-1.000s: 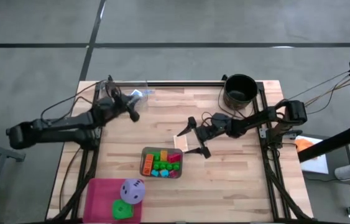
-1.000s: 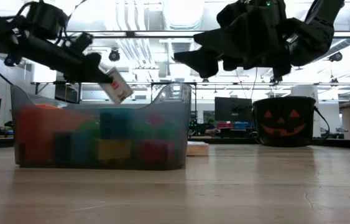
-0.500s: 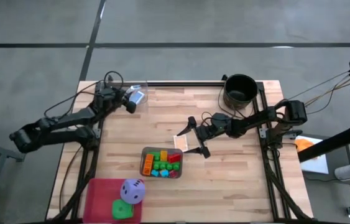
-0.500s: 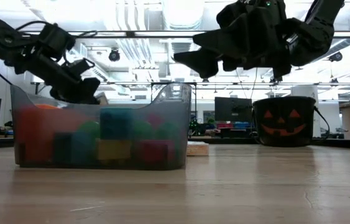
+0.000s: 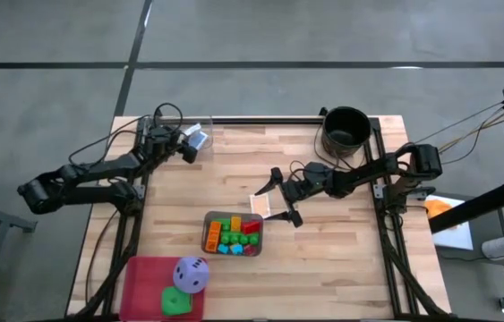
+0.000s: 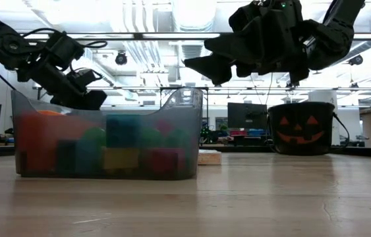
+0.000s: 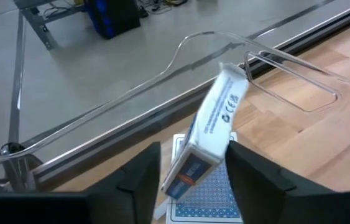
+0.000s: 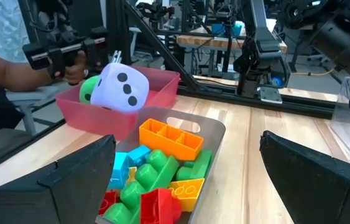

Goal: Pick & Place Toys
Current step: Put the white playing card into the transparent bin, then put the yellow playing card into the transparent bin

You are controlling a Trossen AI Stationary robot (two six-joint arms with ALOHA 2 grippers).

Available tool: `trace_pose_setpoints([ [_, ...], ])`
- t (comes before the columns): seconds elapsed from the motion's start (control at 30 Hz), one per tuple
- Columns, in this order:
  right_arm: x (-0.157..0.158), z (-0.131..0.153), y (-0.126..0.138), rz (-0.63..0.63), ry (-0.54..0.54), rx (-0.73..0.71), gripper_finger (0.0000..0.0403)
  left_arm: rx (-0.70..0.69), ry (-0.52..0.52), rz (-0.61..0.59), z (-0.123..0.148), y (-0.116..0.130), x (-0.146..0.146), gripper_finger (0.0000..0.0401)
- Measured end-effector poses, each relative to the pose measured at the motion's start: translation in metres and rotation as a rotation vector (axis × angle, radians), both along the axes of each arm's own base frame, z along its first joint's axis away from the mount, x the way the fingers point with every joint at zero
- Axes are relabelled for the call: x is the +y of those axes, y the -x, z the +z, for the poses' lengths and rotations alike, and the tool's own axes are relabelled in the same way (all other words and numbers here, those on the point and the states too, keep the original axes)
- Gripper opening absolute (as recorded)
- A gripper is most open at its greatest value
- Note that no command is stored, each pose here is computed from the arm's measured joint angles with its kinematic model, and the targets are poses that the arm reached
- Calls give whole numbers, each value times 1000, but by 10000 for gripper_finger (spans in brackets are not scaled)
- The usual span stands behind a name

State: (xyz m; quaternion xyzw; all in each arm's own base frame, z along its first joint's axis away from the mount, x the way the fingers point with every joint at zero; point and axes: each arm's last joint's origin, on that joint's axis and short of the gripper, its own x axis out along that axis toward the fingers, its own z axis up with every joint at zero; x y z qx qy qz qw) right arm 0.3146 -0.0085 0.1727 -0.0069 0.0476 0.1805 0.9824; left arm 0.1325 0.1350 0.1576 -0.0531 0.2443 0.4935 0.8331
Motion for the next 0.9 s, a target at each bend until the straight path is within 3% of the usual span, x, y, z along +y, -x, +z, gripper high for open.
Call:
trace_pose_setpoints([
  [0.27, 0, -1, 0, -3, 0, 4, 395, -5, 1, 14, 0, 0, 0, 243],
  [0.5, 0, -2, 0, -6, 1, 7, 395, -30, -10, -4, 3, -1, 0, 263],
  [0.73, 0, -2, 0, -6, 1, 13, 395, -166, -32, -158, 21, 0, -7, 264],
  [0.9, 0, -2, 0, -14, 2, 14, 395, -271, -31, -360, 34, 1, -17, 264],
])
